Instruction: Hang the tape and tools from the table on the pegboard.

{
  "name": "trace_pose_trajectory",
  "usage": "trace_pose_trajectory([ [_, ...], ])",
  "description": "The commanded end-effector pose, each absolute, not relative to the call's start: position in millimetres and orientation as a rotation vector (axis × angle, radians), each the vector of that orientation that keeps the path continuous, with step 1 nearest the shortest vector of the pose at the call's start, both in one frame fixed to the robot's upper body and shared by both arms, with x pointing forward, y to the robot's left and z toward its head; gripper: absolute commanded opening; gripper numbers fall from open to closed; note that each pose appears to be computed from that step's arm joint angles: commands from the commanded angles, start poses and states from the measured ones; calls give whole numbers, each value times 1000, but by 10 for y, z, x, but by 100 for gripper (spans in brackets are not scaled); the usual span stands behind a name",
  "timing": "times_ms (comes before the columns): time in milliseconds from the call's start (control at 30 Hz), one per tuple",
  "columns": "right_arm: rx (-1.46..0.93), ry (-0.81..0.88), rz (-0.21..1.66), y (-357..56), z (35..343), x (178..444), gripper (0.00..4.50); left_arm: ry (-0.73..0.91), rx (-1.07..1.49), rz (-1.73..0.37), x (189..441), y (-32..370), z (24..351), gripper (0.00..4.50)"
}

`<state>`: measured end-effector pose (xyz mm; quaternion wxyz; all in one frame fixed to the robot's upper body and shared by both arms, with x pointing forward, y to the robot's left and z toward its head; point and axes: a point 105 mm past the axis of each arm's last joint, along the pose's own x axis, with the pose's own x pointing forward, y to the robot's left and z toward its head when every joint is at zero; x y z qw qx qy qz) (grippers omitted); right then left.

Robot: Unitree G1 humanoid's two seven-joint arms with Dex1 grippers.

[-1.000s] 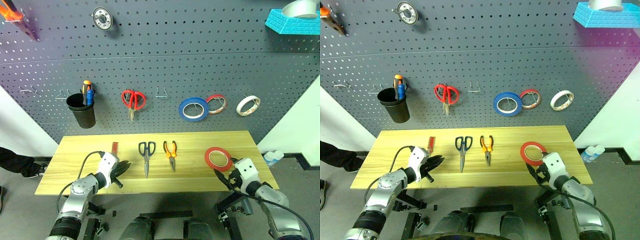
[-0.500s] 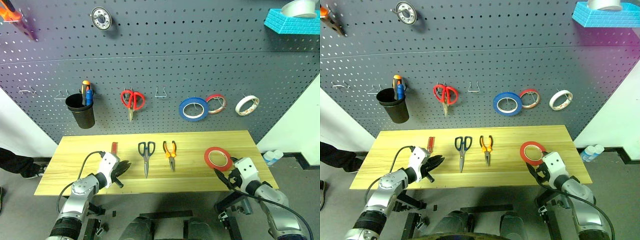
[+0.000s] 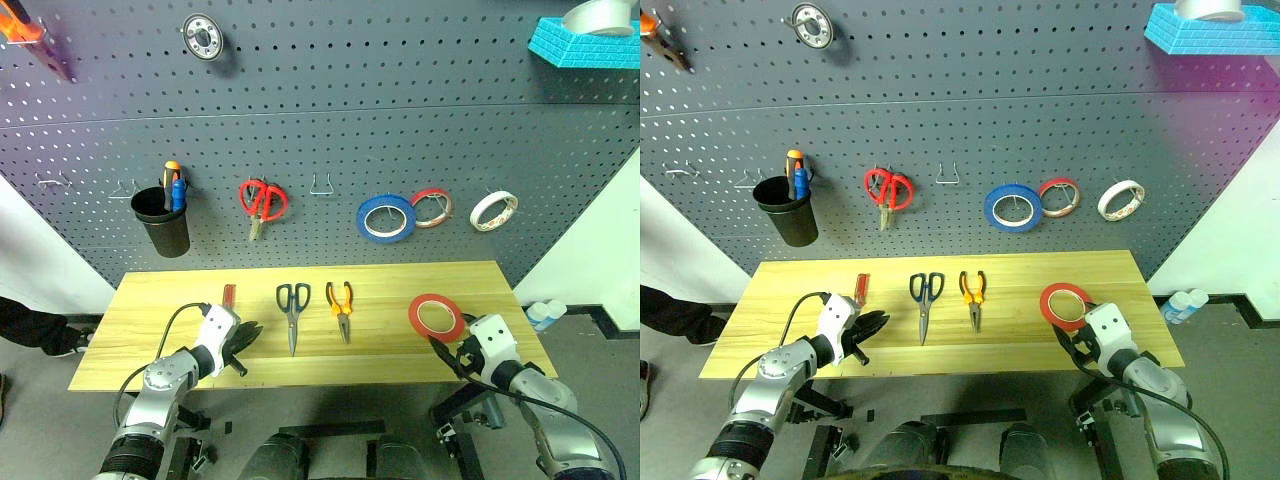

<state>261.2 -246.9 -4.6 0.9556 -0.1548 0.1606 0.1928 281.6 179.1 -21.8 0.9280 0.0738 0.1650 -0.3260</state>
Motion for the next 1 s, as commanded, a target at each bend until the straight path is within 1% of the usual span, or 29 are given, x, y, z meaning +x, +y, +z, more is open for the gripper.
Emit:
trace_pose_trajectory([
  [33,-335,278,388,-2470,62,2677,450,304,172,-675,2859,1772,-136,68],
  [267,-340,266,403,-2395,87,2719,450,305,173,-671,2859,1776,-139,68],
  [467,-328,276,422,-2256,55,2839,450,295,166,-678,2880,1709,-123,68],
  [700,-317,365,377,-2316,-85,3008,450,274,157,-699,2872,1635,-71,68],
  [1000,-342,490,408,-2332,-331,3031,450,277,155,-714,2831,1584,-65,68],
])
